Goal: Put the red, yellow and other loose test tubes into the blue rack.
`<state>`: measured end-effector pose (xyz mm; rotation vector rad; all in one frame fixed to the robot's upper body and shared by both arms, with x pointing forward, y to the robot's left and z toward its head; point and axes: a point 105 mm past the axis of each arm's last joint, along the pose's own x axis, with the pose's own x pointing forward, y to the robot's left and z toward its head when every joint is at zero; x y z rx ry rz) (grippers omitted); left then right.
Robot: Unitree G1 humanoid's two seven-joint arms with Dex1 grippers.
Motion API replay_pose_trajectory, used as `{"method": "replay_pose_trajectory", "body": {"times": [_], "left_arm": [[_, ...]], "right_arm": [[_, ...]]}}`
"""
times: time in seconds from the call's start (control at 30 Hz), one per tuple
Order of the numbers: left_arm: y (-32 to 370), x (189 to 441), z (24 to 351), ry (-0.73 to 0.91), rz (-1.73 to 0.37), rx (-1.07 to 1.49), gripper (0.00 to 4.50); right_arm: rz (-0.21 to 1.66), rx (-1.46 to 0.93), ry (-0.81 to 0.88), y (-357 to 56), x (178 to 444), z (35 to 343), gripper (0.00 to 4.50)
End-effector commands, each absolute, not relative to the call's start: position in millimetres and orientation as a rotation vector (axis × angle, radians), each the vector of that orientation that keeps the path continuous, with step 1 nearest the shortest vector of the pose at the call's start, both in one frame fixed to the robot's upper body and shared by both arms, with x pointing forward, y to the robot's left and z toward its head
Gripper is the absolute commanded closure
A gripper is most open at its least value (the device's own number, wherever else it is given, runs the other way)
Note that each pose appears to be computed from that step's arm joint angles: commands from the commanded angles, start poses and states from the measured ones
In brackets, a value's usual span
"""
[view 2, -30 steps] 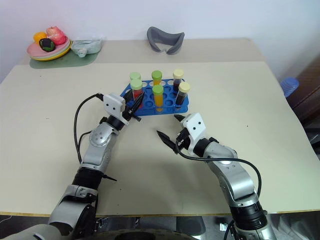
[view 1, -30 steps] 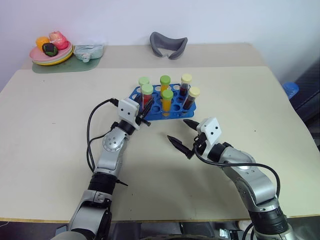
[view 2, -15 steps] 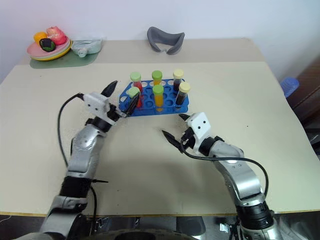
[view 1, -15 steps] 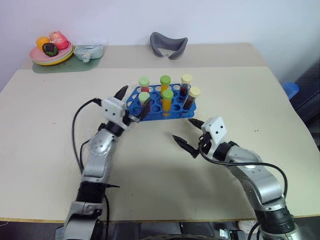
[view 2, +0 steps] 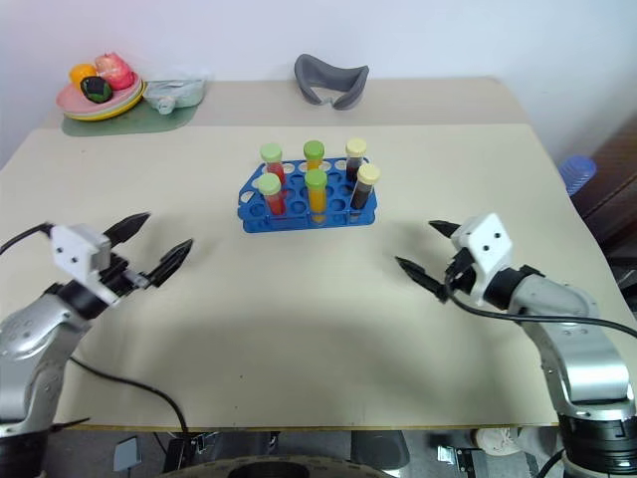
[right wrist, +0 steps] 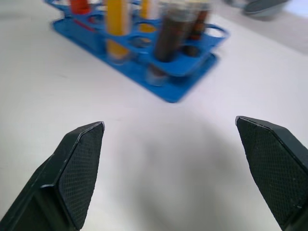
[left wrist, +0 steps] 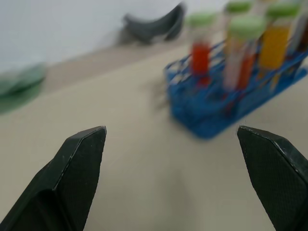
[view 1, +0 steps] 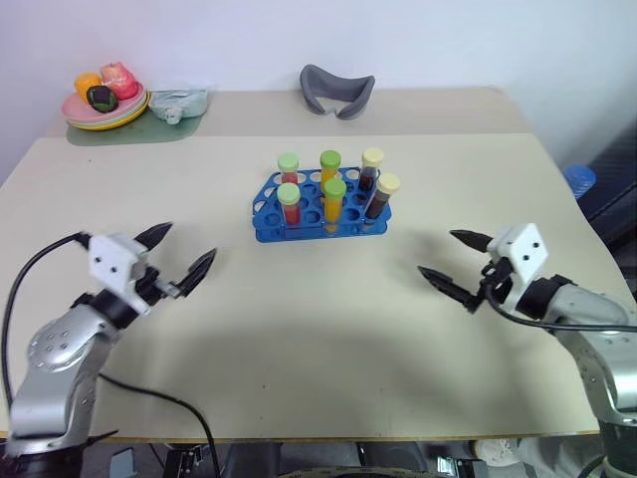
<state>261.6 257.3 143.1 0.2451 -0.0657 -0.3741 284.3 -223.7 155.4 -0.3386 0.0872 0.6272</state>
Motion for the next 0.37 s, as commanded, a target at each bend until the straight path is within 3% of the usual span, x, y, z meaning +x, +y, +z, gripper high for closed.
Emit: {"method": "replay_pose_trajectory", "body": {"times": [0.03, 0.37], "left_arm": [[269.5, 255.3, 151.1, -0.098, -0.321, 0.286, 0.07], [268.3, 243.3, 141.2, -0.075, -0.268, 0.269, 0.07]], "right_arm": [[0.613, -0.357, 0.044, -234.0, 288.9, 165.5, 0.0], [0.644, -0.344, 0.037, -221.5, 302.1, 154.4, 0.0]]}}
